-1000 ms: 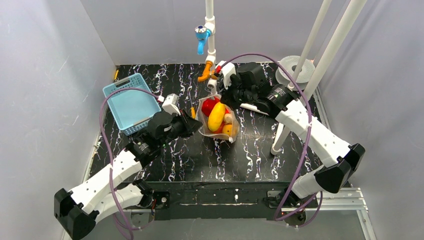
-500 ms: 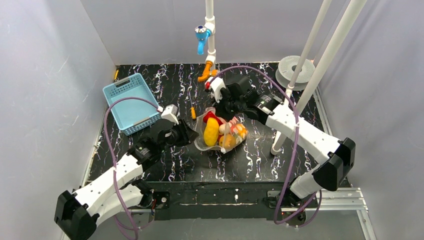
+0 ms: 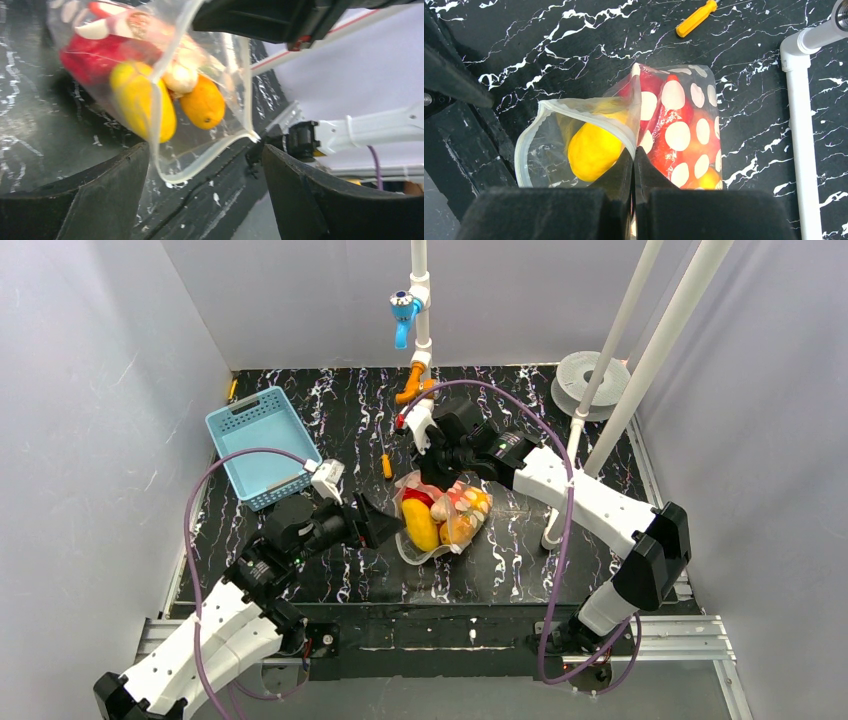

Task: Open the zip-top bag and remove the fake food
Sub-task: Pick up the fake fruit from the zipper food storage bag.

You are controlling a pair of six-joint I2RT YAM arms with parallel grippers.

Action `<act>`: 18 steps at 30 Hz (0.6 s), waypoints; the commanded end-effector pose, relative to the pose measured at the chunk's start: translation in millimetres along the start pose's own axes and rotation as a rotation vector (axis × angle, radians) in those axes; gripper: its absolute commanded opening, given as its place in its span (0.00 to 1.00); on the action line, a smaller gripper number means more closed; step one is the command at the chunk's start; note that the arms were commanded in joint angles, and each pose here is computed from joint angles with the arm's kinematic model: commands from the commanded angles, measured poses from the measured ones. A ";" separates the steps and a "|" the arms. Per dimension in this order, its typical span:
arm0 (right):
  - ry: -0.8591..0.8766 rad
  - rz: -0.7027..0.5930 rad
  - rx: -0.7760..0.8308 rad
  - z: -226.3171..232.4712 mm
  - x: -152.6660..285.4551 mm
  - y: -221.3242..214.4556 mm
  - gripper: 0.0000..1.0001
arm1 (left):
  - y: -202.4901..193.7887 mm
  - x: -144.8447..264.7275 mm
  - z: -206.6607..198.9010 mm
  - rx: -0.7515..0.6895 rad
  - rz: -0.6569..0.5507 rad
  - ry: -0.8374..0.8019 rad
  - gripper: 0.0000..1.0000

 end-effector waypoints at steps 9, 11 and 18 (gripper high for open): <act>0.015 -0.063 -0.002 5.5 4.3 20.2 0.01 | 3.3 -39.4 -28.8 0.191 0.025 -0.048 0.82; 0.015 -0.063 -0.002 5.5 4.5 20.3 0.01 | -1.5 -47.6 -23.2 0.198 0.027 -0.009 0.81; 0.017 -0.066 -0.002 6.1 5.1 21.1 0.01 | -17.4 -70.7 -1.2 0.234 0.081 0.196 0.82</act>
Point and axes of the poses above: each gripper's point midway between its finger pads, its own x axis back along the fingers, its own z axis along the line the jaws close on, y = z × x, the point moved 3 cm from there along x, back along the fingers, and after that the axes turned 14 degrees about -x, right-handed, at the moved point
